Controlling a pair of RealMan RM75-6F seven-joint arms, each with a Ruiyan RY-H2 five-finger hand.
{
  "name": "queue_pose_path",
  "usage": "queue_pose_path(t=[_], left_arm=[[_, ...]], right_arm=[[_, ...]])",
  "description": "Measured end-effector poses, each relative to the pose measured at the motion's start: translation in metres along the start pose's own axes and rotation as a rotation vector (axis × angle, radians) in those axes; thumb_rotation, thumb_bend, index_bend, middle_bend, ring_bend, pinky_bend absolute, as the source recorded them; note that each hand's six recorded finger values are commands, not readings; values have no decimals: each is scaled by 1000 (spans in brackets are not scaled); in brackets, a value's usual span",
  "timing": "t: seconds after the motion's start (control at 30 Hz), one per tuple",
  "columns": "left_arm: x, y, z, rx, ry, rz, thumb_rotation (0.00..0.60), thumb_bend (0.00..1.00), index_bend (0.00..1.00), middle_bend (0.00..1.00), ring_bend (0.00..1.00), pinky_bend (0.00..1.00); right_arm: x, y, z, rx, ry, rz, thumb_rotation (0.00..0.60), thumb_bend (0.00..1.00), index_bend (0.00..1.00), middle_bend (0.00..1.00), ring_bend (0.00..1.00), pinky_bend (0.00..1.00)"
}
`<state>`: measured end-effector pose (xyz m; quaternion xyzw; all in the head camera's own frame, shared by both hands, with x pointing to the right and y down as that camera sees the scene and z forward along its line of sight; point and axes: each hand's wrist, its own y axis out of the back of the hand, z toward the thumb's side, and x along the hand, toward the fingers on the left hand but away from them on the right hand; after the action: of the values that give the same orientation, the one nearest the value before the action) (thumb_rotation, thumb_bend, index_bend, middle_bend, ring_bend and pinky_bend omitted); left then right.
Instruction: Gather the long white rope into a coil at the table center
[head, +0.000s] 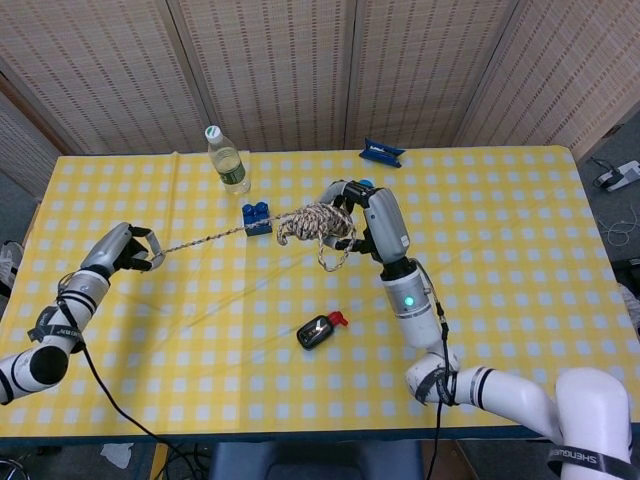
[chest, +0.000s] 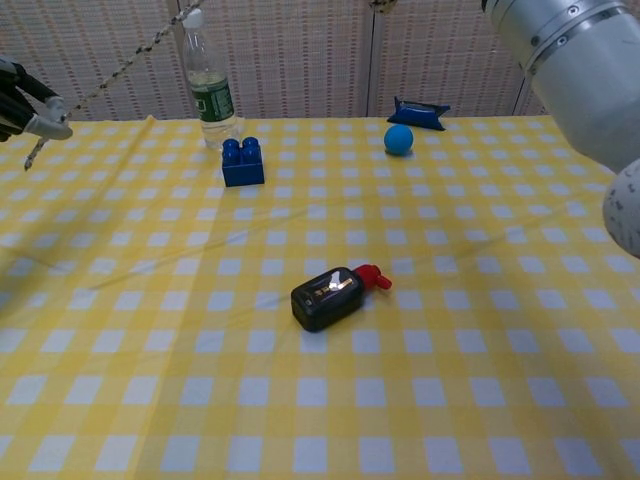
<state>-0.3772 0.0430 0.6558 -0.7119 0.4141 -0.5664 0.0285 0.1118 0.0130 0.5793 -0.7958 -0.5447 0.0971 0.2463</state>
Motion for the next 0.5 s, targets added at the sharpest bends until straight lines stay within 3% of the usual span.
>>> queue_pose_path(t=[0.5], left_arm=[[-11,2,-13,98,11,4,600,370,781,1000,1000,1000]], right_arm=[[-2,15,-17,37,-61,-85,600,442,786,679,613,620]])
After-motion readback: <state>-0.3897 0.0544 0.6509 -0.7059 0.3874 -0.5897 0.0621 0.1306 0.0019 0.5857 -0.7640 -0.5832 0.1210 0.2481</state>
